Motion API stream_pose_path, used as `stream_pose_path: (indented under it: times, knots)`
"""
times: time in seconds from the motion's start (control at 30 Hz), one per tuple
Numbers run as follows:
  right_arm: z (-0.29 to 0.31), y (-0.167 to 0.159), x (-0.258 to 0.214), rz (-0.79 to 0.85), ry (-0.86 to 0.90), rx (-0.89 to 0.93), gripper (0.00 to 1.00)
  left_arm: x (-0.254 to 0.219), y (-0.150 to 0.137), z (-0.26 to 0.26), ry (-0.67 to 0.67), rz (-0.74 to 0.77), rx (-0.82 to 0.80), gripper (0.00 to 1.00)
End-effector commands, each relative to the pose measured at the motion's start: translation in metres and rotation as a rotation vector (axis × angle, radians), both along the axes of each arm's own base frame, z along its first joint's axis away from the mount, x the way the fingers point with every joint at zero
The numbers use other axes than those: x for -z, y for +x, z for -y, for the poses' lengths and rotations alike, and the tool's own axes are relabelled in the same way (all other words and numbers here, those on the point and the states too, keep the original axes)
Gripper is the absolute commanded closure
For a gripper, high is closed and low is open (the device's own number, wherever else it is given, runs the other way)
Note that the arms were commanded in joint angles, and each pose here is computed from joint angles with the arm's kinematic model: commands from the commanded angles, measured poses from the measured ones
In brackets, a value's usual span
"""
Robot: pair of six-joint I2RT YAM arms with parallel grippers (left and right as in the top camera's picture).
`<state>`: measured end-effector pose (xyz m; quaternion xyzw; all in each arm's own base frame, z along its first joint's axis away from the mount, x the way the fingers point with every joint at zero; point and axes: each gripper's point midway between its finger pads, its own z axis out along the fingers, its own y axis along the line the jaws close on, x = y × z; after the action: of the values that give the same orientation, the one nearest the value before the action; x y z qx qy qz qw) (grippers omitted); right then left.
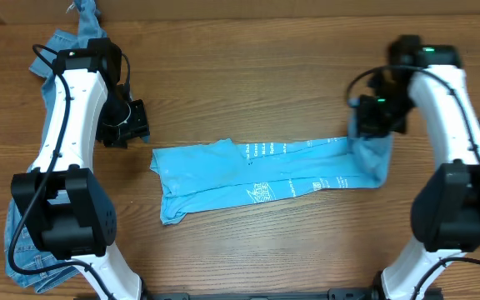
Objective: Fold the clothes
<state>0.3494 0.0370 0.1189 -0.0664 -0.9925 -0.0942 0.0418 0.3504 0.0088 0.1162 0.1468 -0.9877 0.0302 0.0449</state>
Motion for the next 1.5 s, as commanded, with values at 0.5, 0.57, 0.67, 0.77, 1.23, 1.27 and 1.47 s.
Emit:
stream_pose_path:
  times: [0.5, 0.57, 0.67, 0.77, 1.23, 1.27, 1.47]
  knots:
    - [-0.163, -0.043, 0.007, 0.003, 0.000, -0.361, 0.79, -0.007, -0.002, 0.004, -0.010, 0.008, -0.004, 0.51]
    - [-0.165, -0.044, 0.007, 0.001, 0.001, -0.364, 0.69, -0.007, -0.002, 0.004, -0.010, 0.009, -0.004, 0.51]
    - [-0.165, -0.044, 0.007, 0.002, 0.003, -0.370, 0.65, -0.007, -0.002, 0.004, -0.010, 0.012, -0.004, 0.51]
    - [-0.164, -0.043, 0.008, 0.006, -0.001, -0.372, 0.63, -0.007, -0.002, 0.004, -0.010, 0.012, -0.004, 0.51]
    - [-0.118, -0.058, 0.048, -0.122, -0.187, -0.298, 0.55, -0.007, -0.003, 0.004, -0.010, 0.005, 0.000, 0.49]
    - [-0.113, -0.062, 0.056, -0.140, -0.188, -0.283, 0.55, -0.007, -0.003, 0.004, -0.010, 0.006, 0.001, 0.49]
    - [-0.106, -0.073, 0.089, -0.156, -0.180, -0.307, 0.50, -0.007, -0.004, 0.004, -0.011, 0.004, 0.007, 0.48]
